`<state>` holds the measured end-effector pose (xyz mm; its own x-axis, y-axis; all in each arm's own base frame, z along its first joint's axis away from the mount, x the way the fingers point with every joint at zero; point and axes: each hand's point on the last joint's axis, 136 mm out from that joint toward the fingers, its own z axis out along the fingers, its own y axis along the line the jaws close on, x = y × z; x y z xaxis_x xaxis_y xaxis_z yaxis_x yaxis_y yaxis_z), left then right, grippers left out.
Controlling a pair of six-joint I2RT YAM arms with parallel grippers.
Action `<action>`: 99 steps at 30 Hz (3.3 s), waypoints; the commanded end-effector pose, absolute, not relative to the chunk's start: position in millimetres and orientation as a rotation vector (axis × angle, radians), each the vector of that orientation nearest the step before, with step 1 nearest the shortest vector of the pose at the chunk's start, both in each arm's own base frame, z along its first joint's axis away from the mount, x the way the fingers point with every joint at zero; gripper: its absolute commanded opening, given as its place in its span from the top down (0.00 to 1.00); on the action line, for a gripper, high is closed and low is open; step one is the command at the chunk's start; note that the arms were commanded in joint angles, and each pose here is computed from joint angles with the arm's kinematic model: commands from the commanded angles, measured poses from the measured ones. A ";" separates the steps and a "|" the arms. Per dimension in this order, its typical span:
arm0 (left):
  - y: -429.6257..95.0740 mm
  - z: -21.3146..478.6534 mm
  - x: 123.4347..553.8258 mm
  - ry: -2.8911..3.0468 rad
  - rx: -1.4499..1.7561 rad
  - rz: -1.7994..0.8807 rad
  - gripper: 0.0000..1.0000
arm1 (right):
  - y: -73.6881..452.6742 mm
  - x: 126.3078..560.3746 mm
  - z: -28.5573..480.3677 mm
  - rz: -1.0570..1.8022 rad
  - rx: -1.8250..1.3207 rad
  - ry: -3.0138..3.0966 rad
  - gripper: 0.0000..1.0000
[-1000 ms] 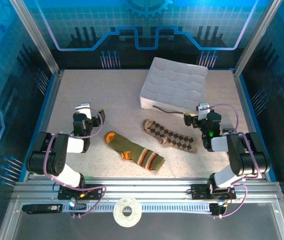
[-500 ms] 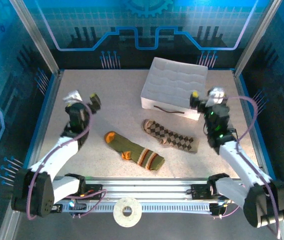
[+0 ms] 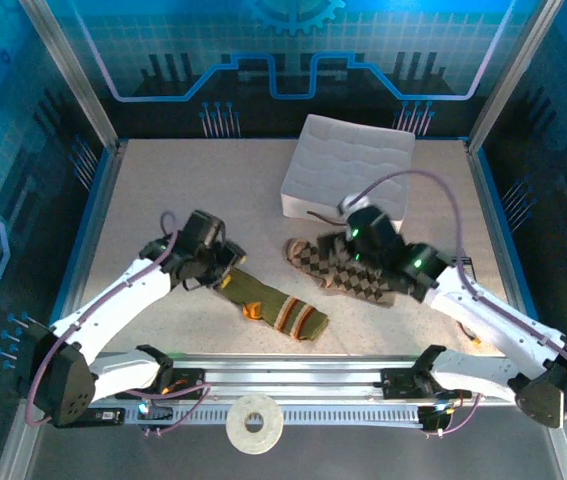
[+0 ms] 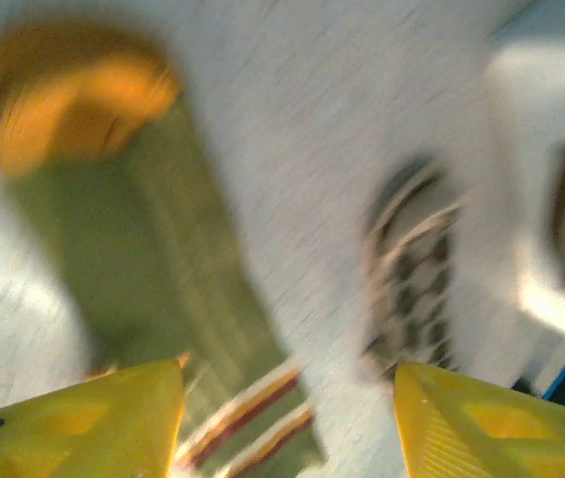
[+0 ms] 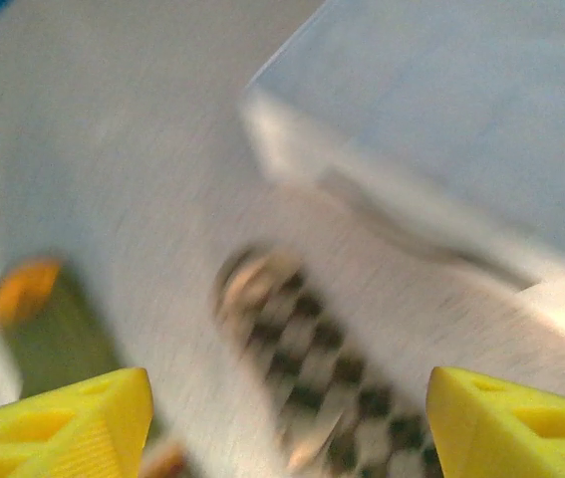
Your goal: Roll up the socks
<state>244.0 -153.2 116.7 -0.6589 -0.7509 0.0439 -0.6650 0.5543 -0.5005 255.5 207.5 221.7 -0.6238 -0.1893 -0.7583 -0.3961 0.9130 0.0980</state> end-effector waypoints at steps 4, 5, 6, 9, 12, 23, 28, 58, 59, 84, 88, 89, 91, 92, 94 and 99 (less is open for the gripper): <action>-157.6 74.6 220.3 2.659 -1.512 -0.819 0.58 | 231.6 162.5 126.1 0.538 -0.815 2.494 0.22; -154.7 71.1 224.3 2.647 -1.540 -0.822 0.59 | 233.6 159.4 117.3 0.557 -0.825 2.509 0.23; -151.7 69.2 230.1 2.639 -1.536 -0.819 0.60 | 234.6 158.5 109.7 0.559 -0.829 2.524 0.26; -143.6 57.8 234.6 2.697 -1.501 -0.741 0.62 | 238.5 159.2 93.3 0.561 -0.843 2.560 0.29; -136.4 41.5 231.2 2.757 -1.528 -0.668 0.64 | 241.7 162.9 82.1 0.553 -0.822 2.610 0.30; -112.0 19.7 271.8 2.748 -1.544 -0.561 0.58 | 252.3 179.8 82.4 0.607 -0.664 2.674 0.31; -83.1 25.7 319.0 2.729 -1.430 -0.460 0.59 | 256.7 184.4 89.6 0.627 -0.658 2.667 0.31; -196.0 92.7 269.9 2.753 -1.198 -0.923 0.59 | 306.1 206.0 57.7 0.725 -0.812 2.750 0.52; -197.5 84.9 261.7 2.761 -1.222 -0.917 0.59 | 308.5 204.9 54.3 0.736 -0.813 2.765 0.52; -145.3 51.0 288.4 2.768 -1.228 -0.806 0.58 | 359.8 176.6 63.3 0.790 -1.105 2.672 0.42; -134.9 70.7 278.3 2.743 -1.234 -0.751 0.55 | 354.9 176.4 85.2 0.601 -1.365 2.356 0.40; -133.3 75.9 275.0 2.740 -1.233 -0.746 0.55 | 356.1 171.9 88.1 0.561 -1.463 2.244 0.42; -131.1 82.1 266.6 2.741 -1.246 -0.740 0.54 | 358.0 164.1 89.6 0.476 -1.616 2.041 0.39; -130.7 84.8 261.9 2.741 -1.257 -0.746 0.54 | 359.9 160.0 89.7 0.434 -1.687 1.927 0.37; -129.3 87.4 251.4 2.743 -1.287 -0.753 0.54 | 364.3 155.5 89.5 0.363 -1.782 1.737 0.32; -127.2 84.3 222.8 2.727 -1.388 -0.799 0.53 | 364.3 165.7 68.7 0.168 -1.852 1.531 0.25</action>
<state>253.5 -133.1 95.2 -0.6684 -0.7263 0.1600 -0.6901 0.5254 -0.4977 140.8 352.0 62.9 0.0881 -0.8250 -0.5583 -0.9772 0.0372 -0.2092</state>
